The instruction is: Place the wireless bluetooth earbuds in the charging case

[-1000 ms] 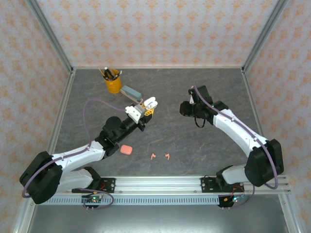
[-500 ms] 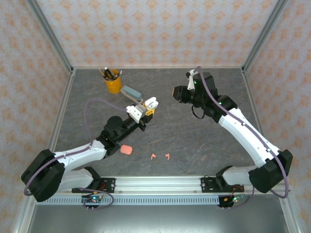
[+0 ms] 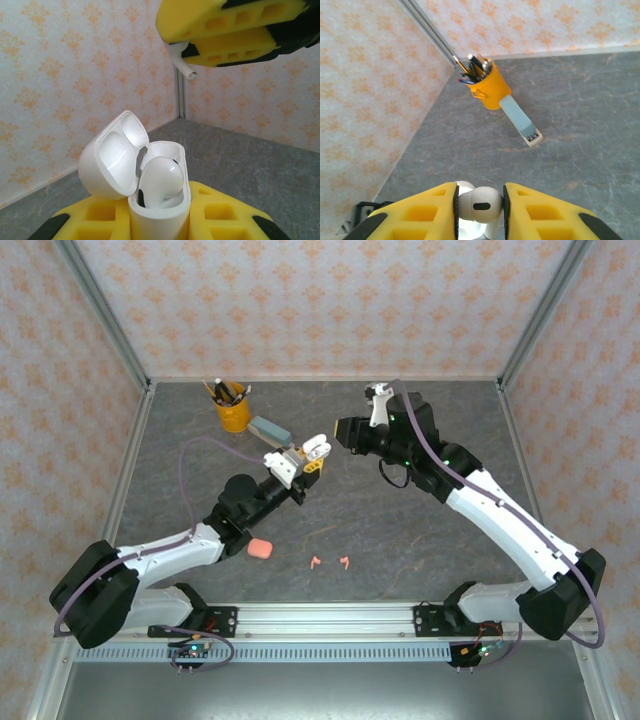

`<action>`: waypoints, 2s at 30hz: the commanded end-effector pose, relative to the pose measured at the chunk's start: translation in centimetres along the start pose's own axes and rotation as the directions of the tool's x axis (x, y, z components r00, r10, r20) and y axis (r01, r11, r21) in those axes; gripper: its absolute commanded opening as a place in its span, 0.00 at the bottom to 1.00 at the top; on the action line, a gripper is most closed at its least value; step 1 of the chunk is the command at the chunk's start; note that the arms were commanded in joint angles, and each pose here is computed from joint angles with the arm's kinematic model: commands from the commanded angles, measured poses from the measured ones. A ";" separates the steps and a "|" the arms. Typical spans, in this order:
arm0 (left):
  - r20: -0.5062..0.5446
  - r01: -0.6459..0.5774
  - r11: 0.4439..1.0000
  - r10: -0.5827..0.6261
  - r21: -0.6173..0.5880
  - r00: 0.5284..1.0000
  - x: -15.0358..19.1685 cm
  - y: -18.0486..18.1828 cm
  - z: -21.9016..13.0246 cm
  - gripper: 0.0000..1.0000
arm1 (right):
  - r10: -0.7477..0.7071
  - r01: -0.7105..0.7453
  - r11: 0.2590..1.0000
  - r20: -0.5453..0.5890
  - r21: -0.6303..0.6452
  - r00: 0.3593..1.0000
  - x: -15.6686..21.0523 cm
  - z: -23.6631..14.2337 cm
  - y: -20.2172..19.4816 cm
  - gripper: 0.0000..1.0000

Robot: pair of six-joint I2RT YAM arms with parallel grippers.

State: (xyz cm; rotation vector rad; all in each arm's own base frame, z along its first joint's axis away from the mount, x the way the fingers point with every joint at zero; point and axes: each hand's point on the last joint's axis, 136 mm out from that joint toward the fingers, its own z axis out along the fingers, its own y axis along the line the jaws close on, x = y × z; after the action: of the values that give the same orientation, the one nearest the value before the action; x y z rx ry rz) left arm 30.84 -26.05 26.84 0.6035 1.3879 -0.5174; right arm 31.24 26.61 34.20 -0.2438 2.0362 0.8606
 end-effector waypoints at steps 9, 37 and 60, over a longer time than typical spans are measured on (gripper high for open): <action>0.093 0.007 1.000 -0.008 0.009 0.996 -3.1 -0.3 0.8 0.00 | -0.077 0.089 0.988 0.094 -0.130 0.993 -0.3 -0.8 2.2 0.28; 0.096 0.008 1.000 -0.009 0.017 0.995 -3.5 -0.6 0.9 0.00 | -0.101 0.106 0.987 0.042 -0.120 0.994 1.8 1.6 2.0 0.28; 0.122 0.029 0.999 -0.031 0.017 0.992 -4.1 -0.6 0.6 0.00 | -0.119 0.121 0.991 0.029 -0.052 0.992 3.1 2.3 0.1 0.27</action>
State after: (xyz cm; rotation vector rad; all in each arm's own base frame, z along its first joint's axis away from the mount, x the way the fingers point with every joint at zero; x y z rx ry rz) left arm 30.75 -26.79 27.38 0.5947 1.3816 -0.5500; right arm 30.72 28.93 30.81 -0.3751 1.9860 0.8759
